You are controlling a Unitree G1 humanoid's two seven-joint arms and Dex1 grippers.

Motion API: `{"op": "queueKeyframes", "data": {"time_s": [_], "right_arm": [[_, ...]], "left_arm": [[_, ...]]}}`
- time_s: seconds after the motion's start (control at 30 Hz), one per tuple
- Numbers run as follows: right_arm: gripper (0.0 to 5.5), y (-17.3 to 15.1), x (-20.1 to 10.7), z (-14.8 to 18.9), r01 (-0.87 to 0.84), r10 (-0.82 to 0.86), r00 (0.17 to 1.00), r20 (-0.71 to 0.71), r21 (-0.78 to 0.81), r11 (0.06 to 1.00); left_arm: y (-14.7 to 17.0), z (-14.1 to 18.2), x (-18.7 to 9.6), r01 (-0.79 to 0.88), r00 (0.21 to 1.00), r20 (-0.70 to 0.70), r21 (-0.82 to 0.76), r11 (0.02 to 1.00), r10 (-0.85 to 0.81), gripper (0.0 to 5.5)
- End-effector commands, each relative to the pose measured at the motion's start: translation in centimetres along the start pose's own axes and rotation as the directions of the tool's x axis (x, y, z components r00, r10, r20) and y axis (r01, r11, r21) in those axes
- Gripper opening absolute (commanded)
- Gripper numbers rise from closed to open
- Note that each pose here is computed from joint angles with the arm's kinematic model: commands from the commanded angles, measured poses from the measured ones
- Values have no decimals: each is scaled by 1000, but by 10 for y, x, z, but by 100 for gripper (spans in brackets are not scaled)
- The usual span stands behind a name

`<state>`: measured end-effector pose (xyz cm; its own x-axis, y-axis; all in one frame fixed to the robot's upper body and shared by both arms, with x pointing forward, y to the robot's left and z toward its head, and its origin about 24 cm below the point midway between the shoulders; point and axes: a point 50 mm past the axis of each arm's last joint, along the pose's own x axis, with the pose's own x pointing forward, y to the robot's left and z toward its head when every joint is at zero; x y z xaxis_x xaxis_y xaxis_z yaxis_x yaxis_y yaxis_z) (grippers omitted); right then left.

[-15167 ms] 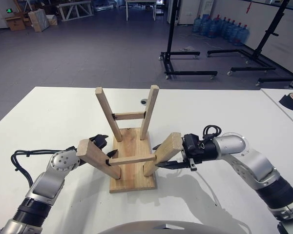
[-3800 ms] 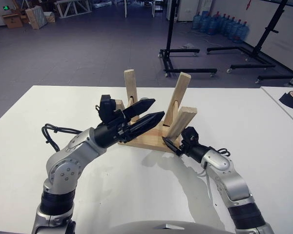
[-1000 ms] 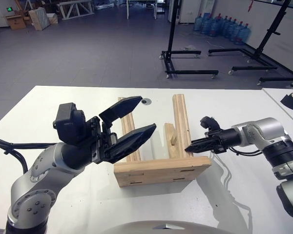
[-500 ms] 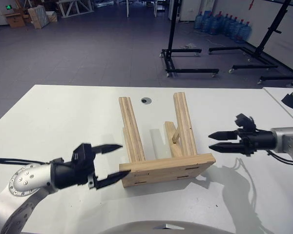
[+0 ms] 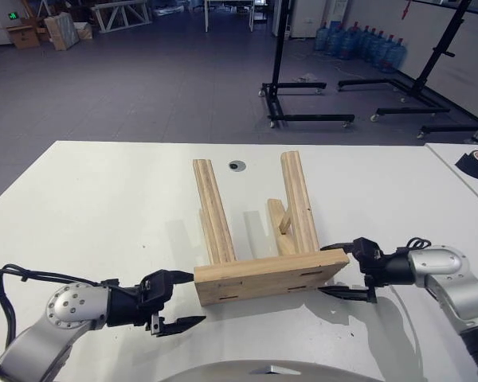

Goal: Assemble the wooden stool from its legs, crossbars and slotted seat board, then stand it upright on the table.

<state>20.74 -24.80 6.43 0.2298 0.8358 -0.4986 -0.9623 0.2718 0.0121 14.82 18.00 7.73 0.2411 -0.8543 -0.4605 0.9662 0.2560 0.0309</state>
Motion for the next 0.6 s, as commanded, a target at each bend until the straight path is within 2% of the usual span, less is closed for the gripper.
{"op": "queueKeyframes", "data": {"time_s": [0.03, 0.47, 0.6], "right_arm": [[430, 0, 4, -3, -1, 1, 1000, 11, 3, 1000], [178, 1, 21, -5, -98, 98, 995, -7, -28, 995], [150, -2, 19, -4, -103, 103, 995, -8, -36, 994]], "left_arm": [[6, -2, 7, -13, 1000, 11, 28, 1000, 13, 371], [7, -10, 22, -13, 1000, -11, 25, 1000, 13, 371], [9, -11, 22, -17, 1000, -12, 31, 999, 18, 371]]}}
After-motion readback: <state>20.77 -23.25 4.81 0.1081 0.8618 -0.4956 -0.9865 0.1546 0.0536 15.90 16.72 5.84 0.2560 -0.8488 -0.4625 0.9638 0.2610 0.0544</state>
